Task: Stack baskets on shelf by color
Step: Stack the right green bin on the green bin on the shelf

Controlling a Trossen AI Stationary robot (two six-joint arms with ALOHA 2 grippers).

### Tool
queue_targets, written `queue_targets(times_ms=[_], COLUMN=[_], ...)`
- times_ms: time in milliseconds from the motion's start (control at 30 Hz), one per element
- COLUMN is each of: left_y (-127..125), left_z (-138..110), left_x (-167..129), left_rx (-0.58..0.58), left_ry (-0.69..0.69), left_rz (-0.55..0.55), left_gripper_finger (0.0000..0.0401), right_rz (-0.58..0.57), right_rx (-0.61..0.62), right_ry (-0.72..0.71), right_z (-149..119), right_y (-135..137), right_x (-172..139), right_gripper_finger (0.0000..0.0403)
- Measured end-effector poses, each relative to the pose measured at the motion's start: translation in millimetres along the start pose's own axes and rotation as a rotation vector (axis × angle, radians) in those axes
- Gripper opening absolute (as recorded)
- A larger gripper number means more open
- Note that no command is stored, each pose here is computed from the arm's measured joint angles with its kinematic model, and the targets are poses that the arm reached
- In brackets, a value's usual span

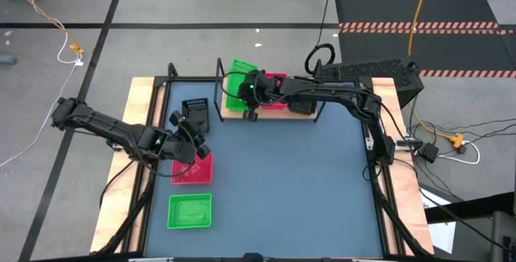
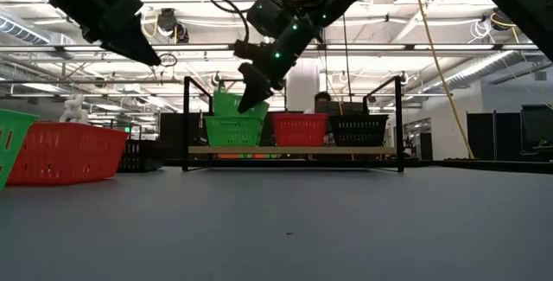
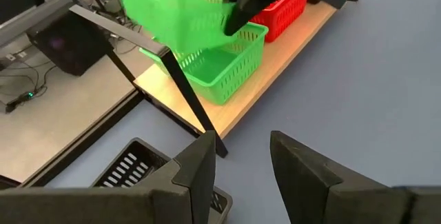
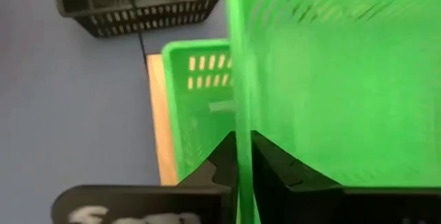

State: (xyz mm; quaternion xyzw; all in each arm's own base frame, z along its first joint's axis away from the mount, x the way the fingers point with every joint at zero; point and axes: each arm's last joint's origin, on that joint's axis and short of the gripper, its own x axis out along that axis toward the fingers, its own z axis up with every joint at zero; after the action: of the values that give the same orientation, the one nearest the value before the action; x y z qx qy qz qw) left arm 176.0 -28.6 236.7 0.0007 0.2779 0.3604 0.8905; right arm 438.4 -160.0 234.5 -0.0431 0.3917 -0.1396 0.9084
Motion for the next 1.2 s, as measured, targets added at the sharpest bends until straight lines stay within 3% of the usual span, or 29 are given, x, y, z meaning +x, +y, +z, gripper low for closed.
queue_targets(times_ms=[333, 567, 667, 767, 933, 1000, 1067, 1200], left_y=[-0.1, 0.6, 1.7, 2.7, 3.1, 3.3, 3.7, 5.0], left_z=[0.0, -1.2, -2.8, -4.3, -4.8, -5.2, -5.2, -4.7], left_x=[0.0, 0.1, 0.0, 0.0, 0.0, -0.1, 0.2, 1.6], left_rx=[-0.001, 0.012, 0.017, 0.013, 0.007, 0.010, 0.007, -0.003], left_ry=[0.000, 0.009, 0.020, 0.031, 0.035, 0.038, 0.039, 0.040], left_rz=[0.000, 0.006, 0.013, 0.020, 0.023, 0.025, 0.028, 0.040], left_gripper_finger=[0.0143, 0.0143, 0.0143, 0.0143, 0.0143, 0.0143, 0.0143, 0.0143], right_rz=[0.019, 0.273, 0.277, 0.160, -0.246, -0.355, -0.397, -0.332], right_rx=[-0.018, -0.029, -0.038, -0.086, -0.222, -0.258, -0.280, -0.280], right_ry=[0.004, -0.055, -0.064, -0.065, -0.110, -0.135, -0.177, -0.221], right_z=[0.0, 1.6, 3.2, 6.3, 23.7, 29.7, 33.1, 24.5], right_y=[1.2, 8.3, 12.1, 8.0, -15.7, -28.9, -42.8, -75.7], right_x=[-1.2, -2.9, -3.3, -8.2, -32.2, -42.8, -49.4, -47.0], right_gripper_finger=[0.0102, 0.0147, 0.0144, 0.0138, 0.0135, 0.0135, 0.0136, 0.0155])
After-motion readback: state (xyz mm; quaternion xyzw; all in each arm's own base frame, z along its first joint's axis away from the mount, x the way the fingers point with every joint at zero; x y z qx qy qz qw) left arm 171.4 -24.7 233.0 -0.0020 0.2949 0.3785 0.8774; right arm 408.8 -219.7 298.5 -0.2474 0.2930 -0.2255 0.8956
